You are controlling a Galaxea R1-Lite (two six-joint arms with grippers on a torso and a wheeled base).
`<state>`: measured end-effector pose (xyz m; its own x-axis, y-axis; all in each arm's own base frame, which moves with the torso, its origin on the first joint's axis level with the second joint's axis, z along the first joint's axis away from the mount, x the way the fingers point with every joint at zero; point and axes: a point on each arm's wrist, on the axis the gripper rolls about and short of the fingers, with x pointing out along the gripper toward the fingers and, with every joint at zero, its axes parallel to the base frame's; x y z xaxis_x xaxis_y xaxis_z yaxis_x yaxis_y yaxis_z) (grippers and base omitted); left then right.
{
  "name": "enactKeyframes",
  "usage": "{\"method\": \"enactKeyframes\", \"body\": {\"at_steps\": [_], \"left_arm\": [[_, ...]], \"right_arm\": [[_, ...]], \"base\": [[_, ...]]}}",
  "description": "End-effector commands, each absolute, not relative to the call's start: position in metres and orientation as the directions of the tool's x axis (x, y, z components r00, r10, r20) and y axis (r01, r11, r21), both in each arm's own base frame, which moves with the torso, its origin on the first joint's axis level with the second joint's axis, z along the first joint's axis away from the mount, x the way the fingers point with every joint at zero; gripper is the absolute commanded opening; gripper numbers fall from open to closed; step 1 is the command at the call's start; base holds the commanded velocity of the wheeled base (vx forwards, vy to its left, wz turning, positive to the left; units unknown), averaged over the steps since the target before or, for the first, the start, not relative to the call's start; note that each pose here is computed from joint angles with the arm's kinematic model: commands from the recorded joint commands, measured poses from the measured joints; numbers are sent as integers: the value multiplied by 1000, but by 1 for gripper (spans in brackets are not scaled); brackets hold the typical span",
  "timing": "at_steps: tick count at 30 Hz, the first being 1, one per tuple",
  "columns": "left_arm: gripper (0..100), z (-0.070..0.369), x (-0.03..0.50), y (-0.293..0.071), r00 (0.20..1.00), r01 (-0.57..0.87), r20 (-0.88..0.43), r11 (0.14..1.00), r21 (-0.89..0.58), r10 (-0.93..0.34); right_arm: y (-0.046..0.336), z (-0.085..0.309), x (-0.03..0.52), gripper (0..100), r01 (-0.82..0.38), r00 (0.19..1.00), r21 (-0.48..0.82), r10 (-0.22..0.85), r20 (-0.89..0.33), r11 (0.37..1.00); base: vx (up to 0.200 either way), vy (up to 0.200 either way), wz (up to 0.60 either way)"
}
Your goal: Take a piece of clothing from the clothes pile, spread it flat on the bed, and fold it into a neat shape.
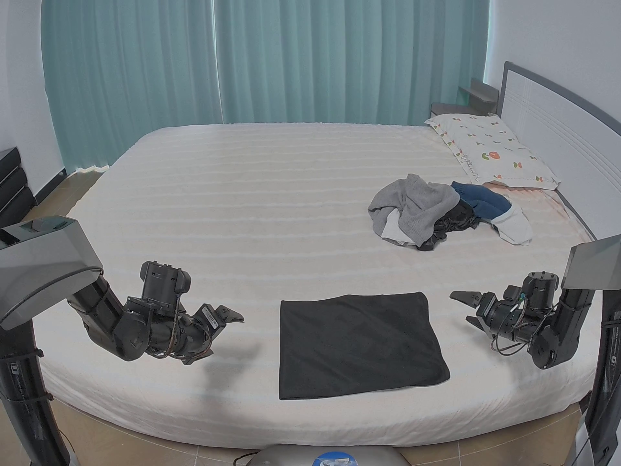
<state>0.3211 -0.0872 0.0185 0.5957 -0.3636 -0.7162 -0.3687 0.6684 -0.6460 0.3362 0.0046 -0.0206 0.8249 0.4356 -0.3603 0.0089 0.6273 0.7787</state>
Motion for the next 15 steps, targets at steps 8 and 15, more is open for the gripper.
{"method": "enactKeyframes", "body": {"at_steps": [8,15], "left_arm": [[100,15,320,-88,604,-353,-708,674,-649,-366],[100,3,325,-92,646,-334,-686,684,-649,-335]], "right_arm": [[8,-32,337,100,25,805,810,468,-364,587],[8,-33,336,100,19,813,819,468,-347,573]], "base": [[0,-75,0],[0,0,0]]}}
